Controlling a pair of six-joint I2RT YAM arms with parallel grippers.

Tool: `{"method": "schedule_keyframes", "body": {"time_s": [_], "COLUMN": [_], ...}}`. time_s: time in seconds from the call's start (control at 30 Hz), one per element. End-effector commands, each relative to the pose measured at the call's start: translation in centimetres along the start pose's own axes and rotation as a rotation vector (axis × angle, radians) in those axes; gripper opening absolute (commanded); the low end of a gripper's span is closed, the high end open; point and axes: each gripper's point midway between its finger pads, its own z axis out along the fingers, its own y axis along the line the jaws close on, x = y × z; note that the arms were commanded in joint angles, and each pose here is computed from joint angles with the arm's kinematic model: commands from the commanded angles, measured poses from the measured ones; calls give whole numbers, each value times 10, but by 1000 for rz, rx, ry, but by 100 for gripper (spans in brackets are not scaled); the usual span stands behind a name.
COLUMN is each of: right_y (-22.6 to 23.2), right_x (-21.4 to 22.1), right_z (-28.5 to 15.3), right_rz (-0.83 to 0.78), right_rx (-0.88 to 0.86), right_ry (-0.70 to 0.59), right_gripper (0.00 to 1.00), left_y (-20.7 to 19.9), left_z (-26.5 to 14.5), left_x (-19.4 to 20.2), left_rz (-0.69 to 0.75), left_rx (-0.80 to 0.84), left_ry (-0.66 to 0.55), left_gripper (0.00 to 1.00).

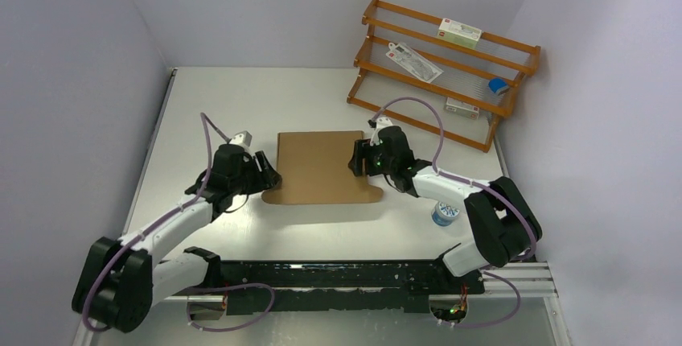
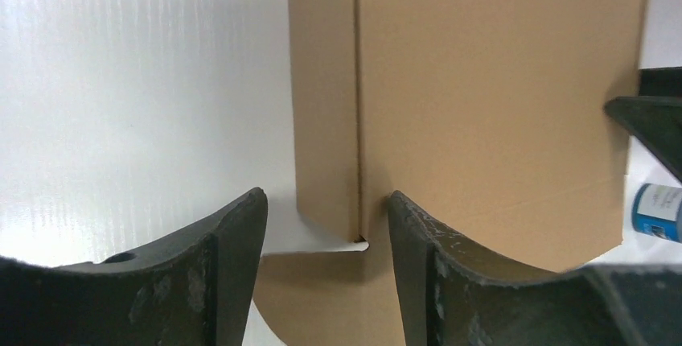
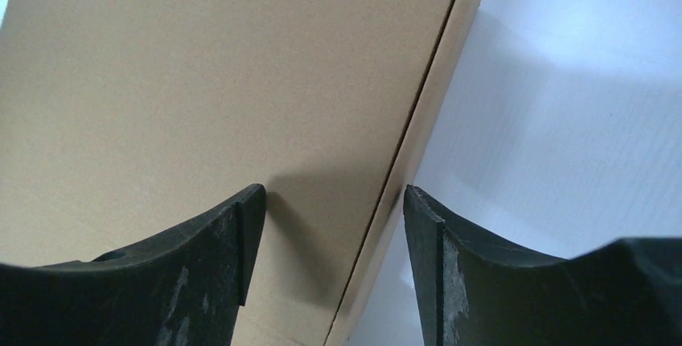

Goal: Fold the paper box

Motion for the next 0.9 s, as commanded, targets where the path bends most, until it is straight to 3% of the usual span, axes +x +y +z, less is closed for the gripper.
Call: {"method": "schedule_keyframes", "body": {"time_s": [0.0,0.17,0.37,0.53,0.87], "right_y": [-10,-8,-4,5,3], "right_x": [1,23,31,11,-19], "right_z": [0,3,3,-5,-39], "right_rz": [2,26,35,21,-118], "right_rx": [31,-4,-41,-66,10], "right_ry": [-1,38,51,16,-76], "right_gripper": [67,63,60,62,78], "left_y": [-4,1,3,-11,-23], "left_z": [19,35,32,21,-8], "left_x": [13,38,43,27,-18], "left_rz": [-27,-45,-47,-45,27], "left_rx": [27,50,57,91,52], "left_ry": [62,146,152,112,1], "left_gripper": [60,50,45,52,64]}}
